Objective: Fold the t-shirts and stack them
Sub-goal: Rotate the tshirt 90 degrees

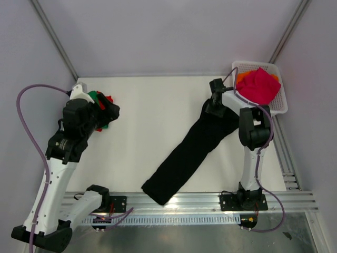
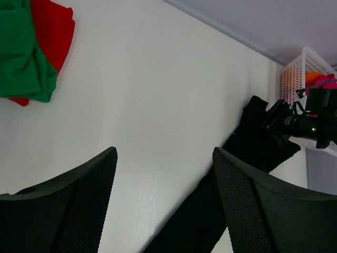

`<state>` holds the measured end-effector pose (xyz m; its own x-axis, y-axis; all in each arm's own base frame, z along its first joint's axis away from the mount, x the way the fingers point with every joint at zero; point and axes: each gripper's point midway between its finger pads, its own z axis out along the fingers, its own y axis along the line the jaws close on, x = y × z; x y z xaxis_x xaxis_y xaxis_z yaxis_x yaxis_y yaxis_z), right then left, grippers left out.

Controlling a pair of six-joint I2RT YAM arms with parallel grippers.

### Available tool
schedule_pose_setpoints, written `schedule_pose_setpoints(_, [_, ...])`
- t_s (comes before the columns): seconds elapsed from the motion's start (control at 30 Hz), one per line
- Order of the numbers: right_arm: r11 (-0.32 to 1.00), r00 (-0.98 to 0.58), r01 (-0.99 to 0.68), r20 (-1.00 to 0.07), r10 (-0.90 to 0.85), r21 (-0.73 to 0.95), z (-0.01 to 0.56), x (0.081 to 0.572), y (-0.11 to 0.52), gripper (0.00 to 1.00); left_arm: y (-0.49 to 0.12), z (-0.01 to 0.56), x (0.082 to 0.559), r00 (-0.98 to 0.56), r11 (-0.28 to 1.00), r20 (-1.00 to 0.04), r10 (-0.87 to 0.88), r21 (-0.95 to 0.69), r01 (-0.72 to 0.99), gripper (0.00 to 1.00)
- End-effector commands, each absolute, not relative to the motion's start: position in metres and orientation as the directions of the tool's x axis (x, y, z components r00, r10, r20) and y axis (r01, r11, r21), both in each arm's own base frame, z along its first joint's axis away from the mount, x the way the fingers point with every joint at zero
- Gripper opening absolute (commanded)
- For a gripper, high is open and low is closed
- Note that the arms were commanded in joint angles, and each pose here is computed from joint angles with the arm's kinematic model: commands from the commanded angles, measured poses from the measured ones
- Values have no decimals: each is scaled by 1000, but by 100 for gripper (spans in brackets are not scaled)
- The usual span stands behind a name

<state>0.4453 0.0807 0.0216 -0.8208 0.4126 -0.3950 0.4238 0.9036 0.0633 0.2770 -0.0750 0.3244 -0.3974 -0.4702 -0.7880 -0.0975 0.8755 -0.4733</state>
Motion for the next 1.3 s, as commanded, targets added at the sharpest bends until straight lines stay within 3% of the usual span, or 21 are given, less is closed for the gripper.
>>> schedule_pose_setpoints(0.0, [925, -845, 307, -383, 373, 223, 28, 469, 118, 50, -66, 352, 270, -332, 882, -821, -464, -463, -88, 76])
schedule_pose_setpoints(0.3, [893, -902, -11, -391, 186, 450, 56, 488, 204, 50, -65, 356, 265, -341, 886, -822, -457, -456, -88, 76])
schedule_pose_setpoints(0.47, [862, -894, -188, -446, 49, 471, 75, 489, 261, 50, -62, 353, 262, -345, 887, -820, -456, -450, -102, 76])
schedule_pose_setpoints(0.77, [768, -867, -349, -496, -48, 536, 102, 486, 344, 50, -49, 354, 246, -325, 890, -829, -455, -434, -139, 77])
schedule_pose_setpoints(1.0, [792, -846, -344, -533, -27, 505, 105, 481, 364, 51, -40, 351, 231, -308, 887, -832, -461, -431, -163, 77])
schedule_pose_setpoints(1.2, [898, -756, -226, -649, 83, 379, 150, 474, 315, 50, -44, 341, 232, -325, 878, -816, -478, -448, -167, 77])
schedule_pose_setpoints(1.27, [919, -757, -169, -644, 110, 356, 158, 462, 298, 50, -46, 339, 232, -329, 873, -809, -487, -458, -164, 77])
